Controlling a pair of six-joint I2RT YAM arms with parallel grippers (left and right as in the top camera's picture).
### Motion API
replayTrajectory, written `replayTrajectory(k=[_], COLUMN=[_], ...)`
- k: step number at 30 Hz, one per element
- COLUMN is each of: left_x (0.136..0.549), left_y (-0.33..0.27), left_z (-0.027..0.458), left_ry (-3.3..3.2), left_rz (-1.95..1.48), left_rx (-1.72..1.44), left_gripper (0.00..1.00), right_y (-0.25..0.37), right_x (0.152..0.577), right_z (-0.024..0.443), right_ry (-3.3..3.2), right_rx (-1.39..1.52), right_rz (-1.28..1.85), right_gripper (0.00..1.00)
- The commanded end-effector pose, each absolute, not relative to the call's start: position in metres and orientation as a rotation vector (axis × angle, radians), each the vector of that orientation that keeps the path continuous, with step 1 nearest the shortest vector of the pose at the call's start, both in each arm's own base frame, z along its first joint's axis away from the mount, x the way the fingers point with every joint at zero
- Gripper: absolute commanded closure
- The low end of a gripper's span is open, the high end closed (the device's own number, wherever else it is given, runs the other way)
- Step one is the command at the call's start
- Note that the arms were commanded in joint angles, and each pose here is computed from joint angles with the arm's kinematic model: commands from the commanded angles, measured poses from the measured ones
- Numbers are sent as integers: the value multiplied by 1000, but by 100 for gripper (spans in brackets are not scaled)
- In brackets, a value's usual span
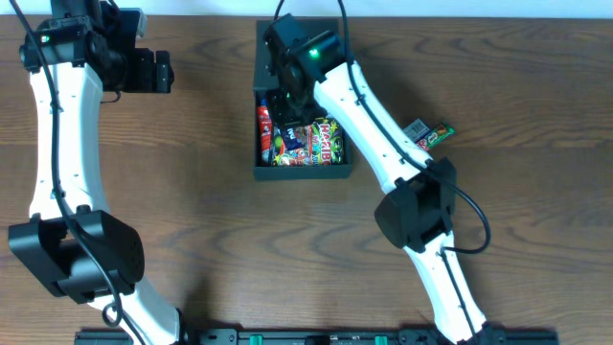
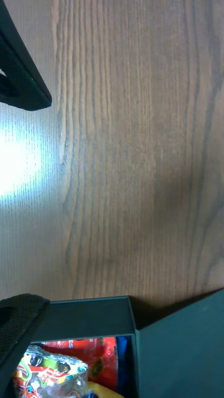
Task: Pack container
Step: 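Carry the Dairy Milk bar left and lower it into the box's left side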
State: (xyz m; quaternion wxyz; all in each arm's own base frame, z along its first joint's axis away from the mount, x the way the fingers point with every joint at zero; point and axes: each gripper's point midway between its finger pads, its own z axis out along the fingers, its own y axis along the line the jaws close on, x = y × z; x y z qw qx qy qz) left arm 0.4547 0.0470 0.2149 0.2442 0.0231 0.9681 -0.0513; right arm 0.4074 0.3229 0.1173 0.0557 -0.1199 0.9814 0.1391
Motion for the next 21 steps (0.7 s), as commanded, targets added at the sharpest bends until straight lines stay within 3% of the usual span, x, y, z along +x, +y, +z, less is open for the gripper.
replayTrajectory(k=[1, 10, 16, 21], left_x=[455, 455, 455, 455], left_y=[50, 50, 50, 50], left_z=[212, 212, 212, 212], left_ry=[2652, 2653, 2653, 2653], left_rz=[-128, -130, -130, -130], left_rx=[58, 50, 50, 50], left_gripper=[5, 5, 5, 4], right_y=[339, 356, 356, 359], right_x=[397, 396, 399, 407], right_z=[110, 78, 64, 65], right_ry=[3009, 3000, 2999, 2964], right_rx=[-232, -162, -60, -34], right_rz=[450, 433, 427, 433], right_gripper=[85, 85, 95, 91])
